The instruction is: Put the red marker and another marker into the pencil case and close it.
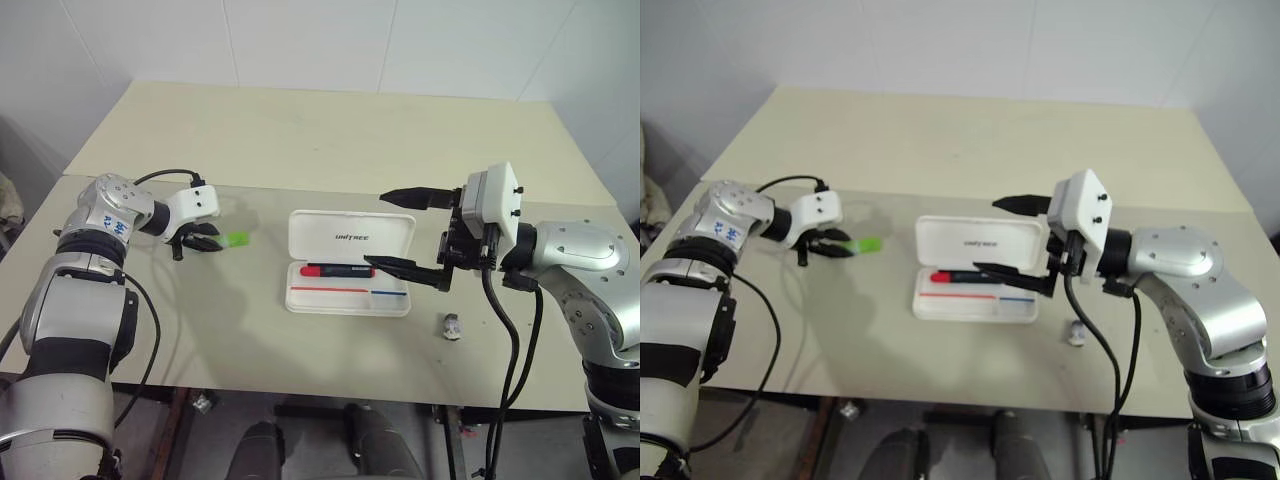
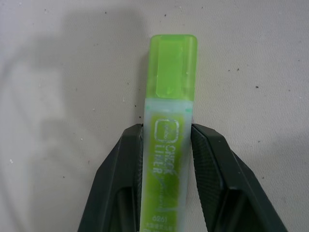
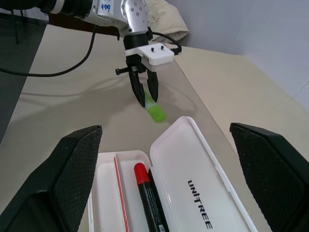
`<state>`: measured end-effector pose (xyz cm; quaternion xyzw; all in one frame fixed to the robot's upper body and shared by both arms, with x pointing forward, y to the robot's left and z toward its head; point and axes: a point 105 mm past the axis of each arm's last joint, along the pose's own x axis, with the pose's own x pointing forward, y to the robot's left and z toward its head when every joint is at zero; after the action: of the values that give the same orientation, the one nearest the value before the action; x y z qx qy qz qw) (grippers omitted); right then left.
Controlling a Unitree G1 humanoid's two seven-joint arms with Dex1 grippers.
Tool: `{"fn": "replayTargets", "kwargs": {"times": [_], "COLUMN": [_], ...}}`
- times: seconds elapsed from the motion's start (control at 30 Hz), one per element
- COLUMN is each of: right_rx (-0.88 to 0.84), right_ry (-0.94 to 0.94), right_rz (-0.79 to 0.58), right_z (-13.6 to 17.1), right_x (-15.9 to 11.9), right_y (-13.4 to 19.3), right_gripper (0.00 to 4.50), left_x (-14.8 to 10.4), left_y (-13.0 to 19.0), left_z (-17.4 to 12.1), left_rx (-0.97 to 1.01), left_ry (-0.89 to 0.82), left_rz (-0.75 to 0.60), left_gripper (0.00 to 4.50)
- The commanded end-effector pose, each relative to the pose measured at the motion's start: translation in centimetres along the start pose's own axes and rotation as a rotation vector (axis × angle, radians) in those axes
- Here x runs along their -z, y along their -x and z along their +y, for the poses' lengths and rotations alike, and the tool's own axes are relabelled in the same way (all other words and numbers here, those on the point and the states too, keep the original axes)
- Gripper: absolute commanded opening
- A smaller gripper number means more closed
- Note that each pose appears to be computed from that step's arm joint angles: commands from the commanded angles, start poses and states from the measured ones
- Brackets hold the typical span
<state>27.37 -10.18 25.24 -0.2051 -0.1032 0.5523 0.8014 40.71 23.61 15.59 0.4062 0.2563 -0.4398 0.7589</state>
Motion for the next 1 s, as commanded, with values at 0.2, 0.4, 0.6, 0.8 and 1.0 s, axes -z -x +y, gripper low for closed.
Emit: {"fn": "replayTargets", "kwargs": {"times": [0.2,0.4,0.6,0.8,1.0], "right_rx": [-0.006,-0.025,-0.039,-0.047,-0.098], "right_ry": [0.051,0.040,0.031,0.028,0.049], "right_rz": [-0.033,-0.047,-0.054,-0.032,-0.006], "right_z": [-0.2,-0.4,-0.4,-0.4,1.0], "right_x": [-1.1,-0.8,-0.5,0.4,0.4], "right_y": [-0.1,-0.5,-0.8,-0.6,0.1], "right_gripper": [4.50,4.50,4.50,4.50,4.50], "left_x": [0.3,-0.7,-1.6,-3.1,-6.5], "left_y": [1.5,4.5,6.4,6.4,5.4], "left_z": [0.0,0.4,-0.8,-3.5,-7.9], "left_rx": [0.009,0.028,0.155,0.271,0.422], "left_ry": [-0.069,-0.182,-0.264,-0.370,-0.345], "left_rz": [-0.009,-0.045,-0.087,-0.130,-0.240], "left_gripper": [1.13,1.13,1.13,1.13,1.13]}}
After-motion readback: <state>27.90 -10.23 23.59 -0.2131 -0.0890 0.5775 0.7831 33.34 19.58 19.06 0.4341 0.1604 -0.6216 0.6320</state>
